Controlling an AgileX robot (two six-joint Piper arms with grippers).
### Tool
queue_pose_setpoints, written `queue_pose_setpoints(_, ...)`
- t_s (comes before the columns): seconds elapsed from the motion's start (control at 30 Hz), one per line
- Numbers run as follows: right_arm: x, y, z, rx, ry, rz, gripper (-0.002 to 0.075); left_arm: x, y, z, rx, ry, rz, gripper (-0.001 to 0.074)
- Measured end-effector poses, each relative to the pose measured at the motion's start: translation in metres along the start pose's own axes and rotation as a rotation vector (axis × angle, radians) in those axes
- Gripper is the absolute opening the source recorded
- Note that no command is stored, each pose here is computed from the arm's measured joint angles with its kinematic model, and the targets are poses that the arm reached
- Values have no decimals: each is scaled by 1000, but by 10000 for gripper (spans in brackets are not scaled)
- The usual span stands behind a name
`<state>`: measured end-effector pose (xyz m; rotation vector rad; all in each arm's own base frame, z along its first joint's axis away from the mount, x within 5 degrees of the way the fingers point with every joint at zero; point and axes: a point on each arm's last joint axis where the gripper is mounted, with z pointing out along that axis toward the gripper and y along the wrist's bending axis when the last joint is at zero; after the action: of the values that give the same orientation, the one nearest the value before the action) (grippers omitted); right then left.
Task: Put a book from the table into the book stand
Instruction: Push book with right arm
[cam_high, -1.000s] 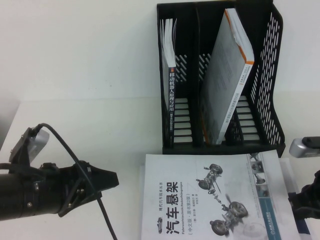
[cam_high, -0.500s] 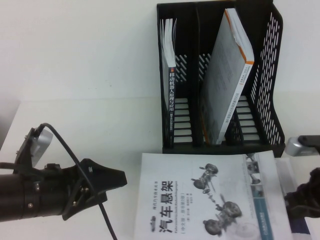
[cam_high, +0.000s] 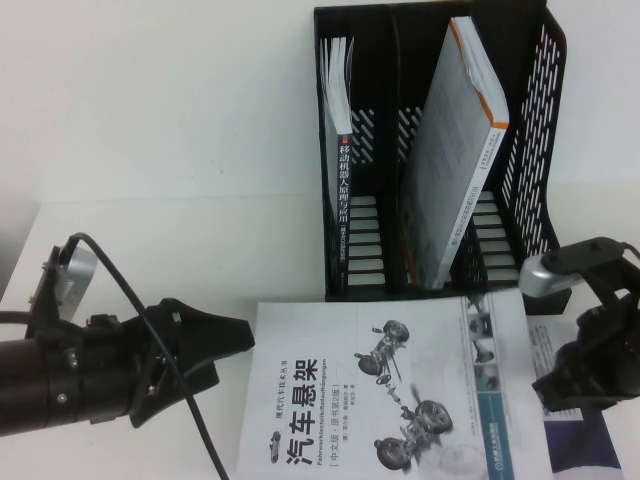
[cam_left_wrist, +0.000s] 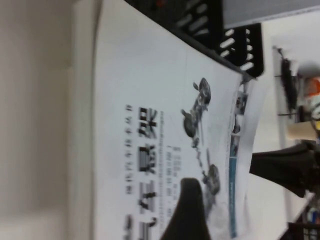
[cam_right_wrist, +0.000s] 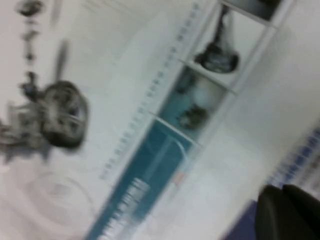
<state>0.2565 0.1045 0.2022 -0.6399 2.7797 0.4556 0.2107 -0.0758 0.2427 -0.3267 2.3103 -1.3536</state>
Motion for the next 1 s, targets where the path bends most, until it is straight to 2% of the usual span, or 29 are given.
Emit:
queue_pose_setpoints(0.23, 5, -9, -1, 108, 55, 63, -1, -1, 8, 0, -86, -9, 53, 541)
queue_pose_setpoints(0.6, 3, -13, 11, 109, 64, 97, -1, -3, 14, -1, -153, -30, 92, 541)
queue_pose_setpoints(1.0, -4, -11, 15, 70, 55, 113, -1, -3, 15, -1, -158, -27, 71, 541)
